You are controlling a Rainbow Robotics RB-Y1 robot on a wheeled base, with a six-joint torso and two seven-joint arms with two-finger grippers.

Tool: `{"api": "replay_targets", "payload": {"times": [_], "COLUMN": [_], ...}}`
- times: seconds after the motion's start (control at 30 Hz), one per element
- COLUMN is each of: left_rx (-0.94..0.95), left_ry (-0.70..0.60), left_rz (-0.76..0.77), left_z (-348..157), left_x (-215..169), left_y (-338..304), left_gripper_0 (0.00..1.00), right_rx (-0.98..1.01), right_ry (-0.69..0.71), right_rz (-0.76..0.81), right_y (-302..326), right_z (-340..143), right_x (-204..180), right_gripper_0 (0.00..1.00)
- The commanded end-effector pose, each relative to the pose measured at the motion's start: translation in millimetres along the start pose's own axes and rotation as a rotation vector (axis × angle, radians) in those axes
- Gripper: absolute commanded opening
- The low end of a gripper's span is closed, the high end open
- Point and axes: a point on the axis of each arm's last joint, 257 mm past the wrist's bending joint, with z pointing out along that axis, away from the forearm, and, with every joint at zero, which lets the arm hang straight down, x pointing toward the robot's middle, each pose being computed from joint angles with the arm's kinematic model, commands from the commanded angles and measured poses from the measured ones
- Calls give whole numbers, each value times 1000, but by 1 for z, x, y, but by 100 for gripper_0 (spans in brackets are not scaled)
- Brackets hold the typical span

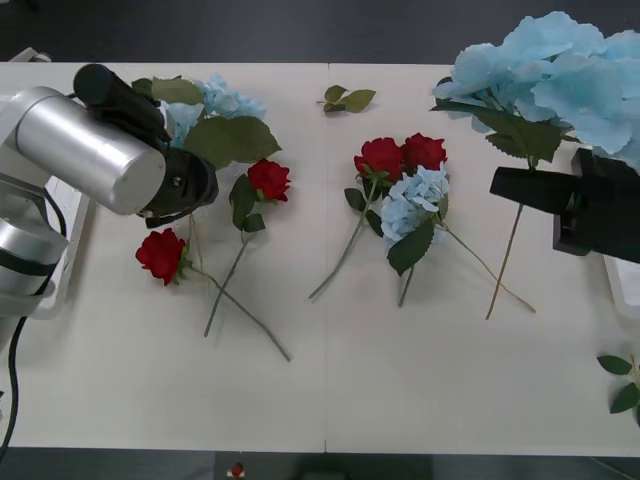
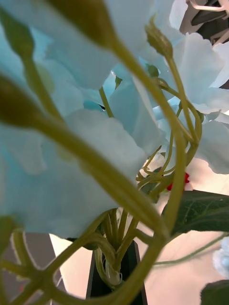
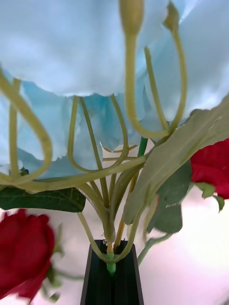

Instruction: Put the red flowers into the right box and the blue flowers into the left box

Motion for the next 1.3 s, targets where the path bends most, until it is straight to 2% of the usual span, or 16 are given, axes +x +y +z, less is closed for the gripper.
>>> {"api": "replay_targets", "payload": {"times": [0.03, 0.33, 0.37, 0.4, 0.43, 0.47, 0.5, 0.8, 1.0, 1.3], "left_rx": [10, 1, 6, 16, 21, 34, 43, 147, 272, 536], "left_ry": [-26, -57, -61, -70, -74, -80, -81, -66, -72, -77], "left_rz": [88, 85, 83, 83, 83, 81, 80, 106, 280, 600], "left_z": [-29, -23, -23, -23, -23, -23, -23, -22, -30, -85], "left_x": [-26, -29, -30, -32, -33, -34, -34, -21, 15, 97], "left_y": [15, 21, 20, 17, 15, 12, 9, -16, -40, -74], "left_gripper_0": [0, 0, 3, 39, 59, 90, 100, 100, 100, 100], "right_rx": [-75, -134, -142, -149, -152, -161, -168, -236, -268, -257], "right_ry": [4, 14, 13, 13, 14, 11, 8, 8, 0, -14], "right_rz": [-48, -45, -44, -41, -37, -24, -14, 79, 105, 71], "right_y": [26, 42, 44, 46, 47, 49, 50, 59, 65, 61], "right_z": [17, 36, 38, 41, 42, 45, 48, 65, 70, 71], "right_x": [-1, 4, 3, 4, 5, 6, 6, 11, 10, 7], "right_gripper_0": [0, 0, 0, 0, 0, 0, 0, 0, 0, 0]}}
